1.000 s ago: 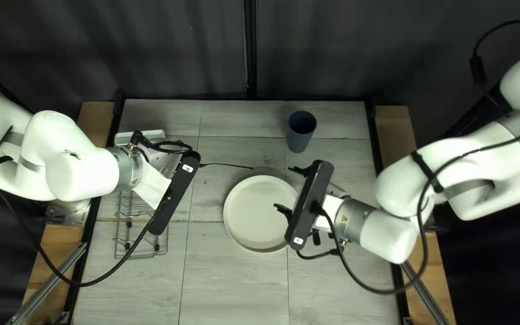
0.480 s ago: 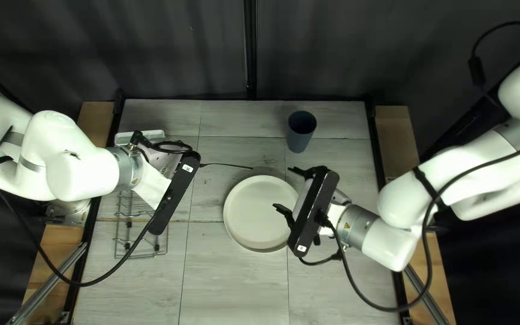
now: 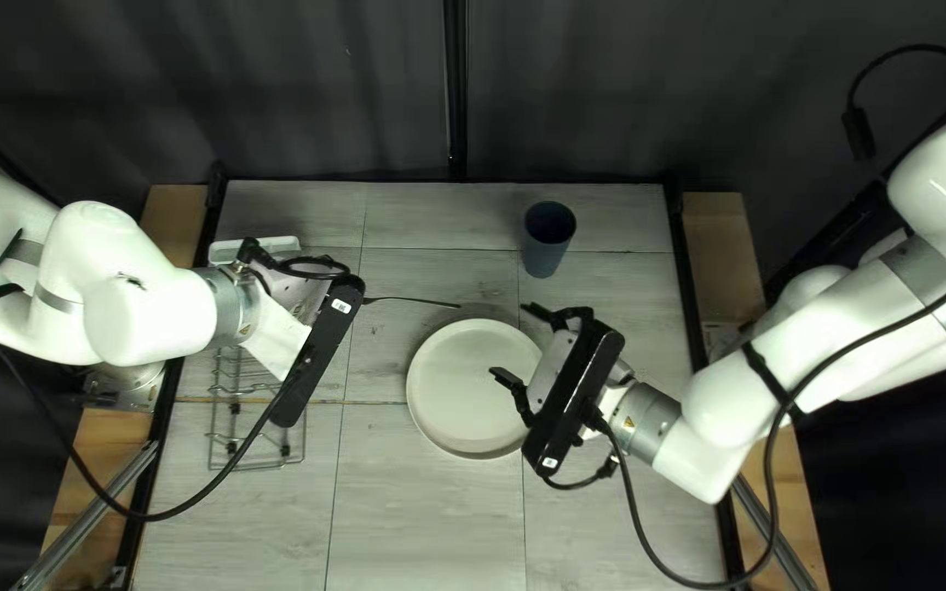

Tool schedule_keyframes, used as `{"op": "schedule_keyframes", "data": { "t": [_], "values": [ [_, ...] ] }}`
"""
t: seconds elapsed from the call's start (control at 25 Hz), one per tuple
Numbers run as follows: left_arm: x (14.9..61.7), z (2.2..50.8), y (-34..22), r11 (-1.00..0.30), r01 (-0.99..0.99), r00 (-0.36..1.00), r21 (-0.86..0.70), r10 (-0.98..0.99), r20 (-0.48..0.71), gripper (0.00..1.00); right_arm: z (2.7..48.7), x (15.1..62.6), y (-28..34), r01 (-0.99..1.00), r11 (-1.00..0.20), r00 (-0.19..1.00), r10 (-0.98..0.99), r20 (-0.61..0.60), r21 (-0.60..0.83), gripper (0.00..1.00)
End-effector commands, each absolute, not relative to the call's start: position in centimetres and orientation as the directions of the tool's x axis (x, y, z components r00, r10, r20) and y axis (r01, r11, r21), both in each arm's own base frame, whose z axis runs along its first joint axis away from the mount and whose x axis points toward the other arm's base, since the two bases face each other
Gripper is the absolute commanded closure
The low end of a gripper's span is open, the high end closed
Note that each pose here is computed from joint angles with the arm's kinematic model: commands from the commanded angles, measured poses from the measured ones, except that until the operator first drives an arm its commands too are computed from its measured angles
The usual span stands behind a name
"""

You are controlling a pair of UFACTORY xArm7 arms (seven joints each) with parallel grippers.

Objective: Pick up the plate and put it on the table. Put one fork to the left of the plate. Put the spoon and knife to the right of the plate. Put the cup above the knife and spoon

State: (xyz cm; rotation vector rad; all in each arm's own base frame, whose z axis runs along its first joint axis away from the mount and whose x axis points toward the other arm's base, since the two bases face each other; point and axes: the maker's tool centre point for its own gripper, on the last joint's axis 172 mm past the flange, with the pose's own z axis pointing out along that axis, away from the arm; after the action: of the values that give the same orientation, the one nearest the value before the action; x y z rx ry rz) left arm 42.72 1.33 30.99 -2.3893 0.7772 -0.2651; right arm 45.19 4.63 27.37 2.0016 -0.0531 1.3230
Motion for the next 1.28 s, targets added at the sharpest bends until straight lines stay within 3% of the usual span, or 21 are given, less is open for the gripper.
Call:
{"op": "schedule_keyframes", "data": {
  "t": [0.04,0.52,0.56,0.6,0.64,0.72,0.8,1.28],
  "values": [
    [42.7,31.0,1.3,-0.645,-0.468,0.808,-0.604,-0.589,0.003,1.0,27.7,47.7,3.5,-0.408,-0.733,0.427,0.373,0.824,0.544,0.0],
    [42.7,31.0,1.3,-0.645,-0.468,0.808,-0.604,-0.589,0.003,1.0,28.6,50.9,2.1,-0.397,-0.739,0.369,0.414,0.832,0.544,0.01],
    [42.7,31.0,1.3,-0.645,-0.468,0.808,-0.604,-0.589,0.003,1.0,28.6,50.9,2.1,-0.397,-0.739,0.369,0.414,0.832,0.544,0.19],
    [42.7,31.0,1.3,-0.645,-0.468,0.808,-0.604,-0.589,0.003,1.0,28.6,50.9,2.1,-0.397,-0.739,0.369,0.414,0.832,0.544,0.68],
    [42.7,31.0,1.3,-0.645,-0.468,0.808,-0.604,-0.589,0.003,1.0,28.6,50.9,2.1,-0.397,-0.739,0.369,0.414,0.832,0.544,0.9],
    [42.7,31.0,1.3,-0.645,-0.468,0.808,-0.604,-0.589,0.003,1.0,28.6,50.9,2.1,-0.397,-0.739,0.369,0.414,0.832,0.544,0.89],
    [42.7,31.0,1.3,-0.645,-0.468,0.808,-0.604,-0.589,0.003,1.0,28.6,50.9,2.1,-0.397,-0.739,0.369,0.414,0.832,0.544,1.0],
    [42.7,31.0,1.3,-0.645,-0.468,0.808,-0.604,-0.589,0.003,1.0,28.6,50.9,2.1,-0.397,-0.739,0.369,0.414,0.832,0.544,1.0]
  ]
}}
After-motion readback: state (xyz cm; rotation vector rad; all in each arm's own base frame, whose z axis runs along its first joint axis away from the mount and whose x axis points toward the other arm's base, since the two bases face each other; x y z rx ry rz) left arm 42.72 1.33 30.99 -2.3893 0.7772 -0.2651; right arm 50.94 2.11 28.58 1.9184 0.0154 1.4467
